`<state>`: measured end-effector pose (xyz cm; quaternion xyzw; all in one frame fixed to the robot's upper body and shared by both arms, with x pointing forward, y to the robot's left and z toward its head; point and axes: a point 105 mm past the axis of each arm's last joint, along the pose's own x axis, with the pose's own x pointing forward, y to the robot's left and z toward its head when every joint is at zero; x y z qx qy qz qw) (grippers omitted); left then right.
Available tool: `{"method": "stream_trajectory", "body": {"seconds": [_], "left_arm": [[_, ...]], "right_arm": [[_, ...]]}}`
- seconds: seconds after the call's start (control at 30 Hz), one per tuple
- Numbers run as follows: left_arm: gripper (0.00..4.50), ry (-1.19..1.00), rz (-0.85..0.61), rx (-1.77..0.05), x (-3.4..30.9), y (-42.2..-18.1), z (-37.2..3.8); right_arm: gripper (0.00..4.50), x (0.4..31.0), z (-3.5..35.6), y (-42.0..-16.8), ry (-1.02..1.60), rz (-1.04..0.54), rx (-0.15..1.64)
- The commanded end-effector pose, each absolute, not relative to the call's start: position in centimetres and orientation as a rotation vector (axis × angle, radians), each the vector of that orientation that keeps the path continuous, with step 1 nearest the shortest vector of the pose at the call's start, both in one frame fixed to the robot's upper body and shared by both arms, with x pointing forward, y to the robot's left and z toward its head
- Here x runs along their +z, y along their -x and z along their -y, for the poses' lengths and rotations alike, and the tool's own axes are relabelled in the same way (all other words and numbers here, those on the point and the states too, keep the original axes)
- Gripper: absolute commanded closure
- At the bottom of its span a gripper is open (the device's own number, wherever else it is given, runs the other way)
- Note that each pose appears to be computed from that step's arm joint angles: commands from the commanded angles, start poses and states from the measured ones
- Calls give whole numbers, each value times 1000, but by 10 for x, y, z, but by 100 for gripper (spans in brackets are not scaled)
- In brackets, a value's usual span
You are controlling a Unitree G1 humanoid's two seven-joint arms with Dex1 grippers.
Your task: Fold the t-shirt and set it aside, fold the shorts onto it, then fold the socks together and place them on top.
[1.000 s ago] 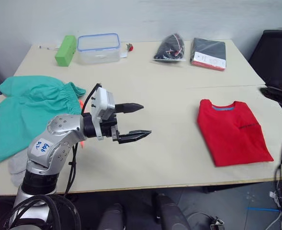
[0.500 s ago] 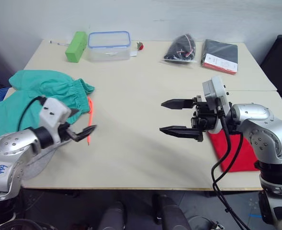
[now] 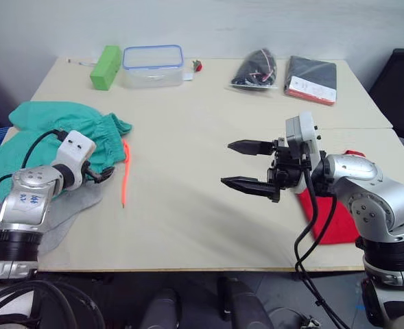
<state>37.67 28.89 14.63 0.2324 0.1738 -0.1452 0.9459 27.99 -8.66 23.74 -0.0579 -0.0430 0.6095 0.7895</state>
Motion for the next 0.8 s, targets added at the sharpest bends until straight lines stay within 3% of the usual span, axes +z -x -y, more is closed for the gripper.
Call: {"method": "stream_trajectory", "body": {"seconds": [0.03,0.27,0.43,0.63,0.8], "left_arm": [[89,-486,-351,-330,147,-385,-290],[307,-496,-353,-325,150,-394,-302],[446,-545,-300,-315,190,-401,-316],[446,-590,-172,-514,263,-401,-284],[446,-584,-71,-880,295,-380,-200]], "right_arm": [[0,248,89,-271,148,145,1296],[0,246,92,-267,148,138,1265],[0,243,93,-266,156,129,1246],[0,236,97,-264,159,109,1225],[0,231,100,-259,182,79,1253]]}}
